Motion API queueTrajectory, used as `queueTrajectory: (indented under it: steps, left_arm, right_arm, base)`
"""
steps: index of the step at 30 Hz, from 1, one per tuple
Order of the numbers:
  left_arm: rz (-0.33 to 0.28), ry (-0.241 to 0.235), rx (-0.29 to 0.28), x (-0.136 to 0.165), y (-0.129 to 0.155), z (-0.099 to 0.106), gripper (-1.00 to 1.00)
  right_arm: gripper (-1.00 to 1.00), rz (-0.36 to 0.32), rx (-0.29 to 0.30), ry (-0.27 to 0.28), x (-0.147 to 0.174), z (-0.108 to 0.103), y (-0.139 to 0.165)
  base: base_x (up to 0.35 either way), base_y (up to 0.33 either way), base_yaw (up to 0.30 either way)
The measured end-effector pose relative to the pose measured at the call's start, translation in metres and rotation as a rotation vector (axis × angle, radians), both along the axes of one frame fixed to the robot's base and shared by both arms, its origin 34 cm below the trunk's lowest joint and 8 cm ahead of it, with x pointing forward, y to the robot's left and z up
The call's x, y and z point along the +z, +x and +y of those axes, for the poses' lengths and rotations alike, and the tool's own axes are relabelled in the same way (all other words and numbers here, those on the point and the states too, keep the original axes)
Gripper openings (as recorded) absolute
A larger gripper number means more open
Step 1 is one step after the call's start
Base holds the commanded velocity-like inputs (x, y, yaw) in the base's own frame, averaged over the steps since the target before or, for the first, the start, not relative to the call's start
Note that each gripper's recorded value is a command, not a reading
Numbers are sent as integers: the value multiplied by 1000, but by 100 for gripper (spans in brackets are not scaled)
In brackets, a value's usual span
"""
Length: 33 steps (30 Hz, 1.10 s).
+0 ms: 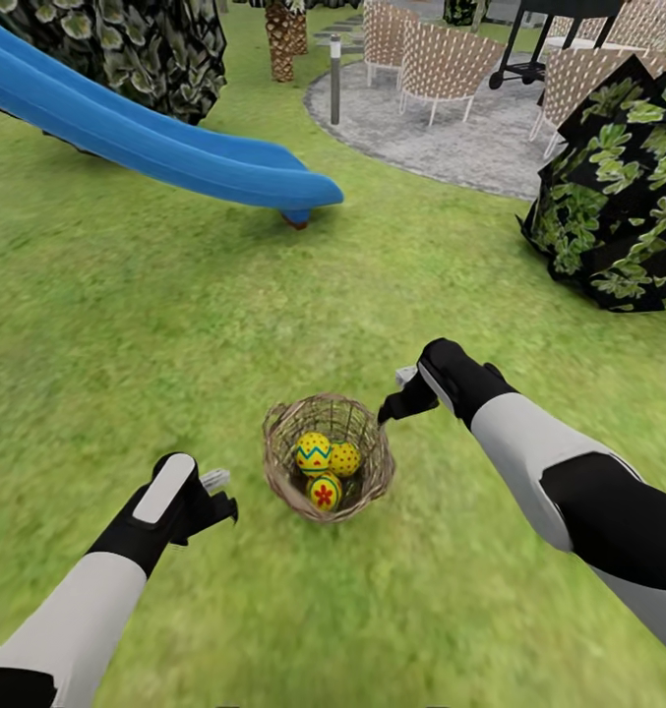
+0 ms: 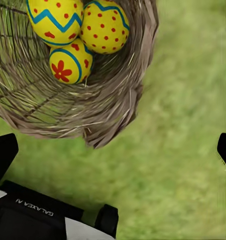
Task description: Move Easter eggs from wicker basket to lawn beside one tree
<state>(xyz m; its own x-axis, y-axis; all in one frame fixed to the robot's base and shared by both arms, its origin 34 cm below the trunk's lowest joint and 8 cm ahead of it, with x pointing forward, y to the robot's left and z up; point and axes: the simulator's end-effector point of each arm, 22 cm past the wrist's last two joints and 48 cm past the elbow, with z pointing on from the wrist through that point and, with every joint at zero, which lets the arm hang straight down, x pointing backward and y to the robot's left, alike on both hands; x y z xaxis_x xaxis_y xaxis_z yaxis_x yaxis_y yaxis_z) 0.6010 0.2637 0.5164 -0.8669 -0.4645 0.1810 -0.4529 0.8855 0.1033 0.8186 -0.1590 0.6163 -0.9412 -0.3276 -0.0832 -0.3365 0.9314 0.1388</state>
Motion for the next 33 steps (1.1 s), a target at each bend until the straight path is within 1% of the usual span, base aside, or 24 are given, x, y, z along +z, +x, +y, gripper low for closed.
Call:
queueTrajectory:
  steps: [3,5,7,9,12,15,18,33]
  left_arm:
    - [19,-1,1,-5,-8,1,100]
    - [25,-4,3,-8,-10,1,100]
    - [27,-9,5,-9,-12,0,100]
    - [27,-13,7,-10,-12,0,100]
    - [41,-1,19,-15,-19,3,100]
    - [55,19,34,-20,-27,7,100]
    - [58,30,43,-22,-29,9,100]
    - [59,33,46,-49,-32,9,100]
  right_arm:
    - [100,10,2,-1,-2,1,-3]
    - [100,28,1,-3,-7,0,-9]
    - [100,57,-1,-8,-14,-1,-19]
    - [100,99,-1,-8,-23,3,-33]
    - [100,135,5,-7,-31,10,-47]
    - [100,130,16,-2,-36,14,-50]
    - [100,138,18,-6,-43,12,-57]
    - [100,129,20,-4,-76,9,-61]
  base:
    - [335,18,0]
    - [331,90,0]
    - [258,88,0]
    - [122,42,0]
    - [50,17,0]
    - [15,5,0]
    - [4,1,0]
    - [0,0,0]
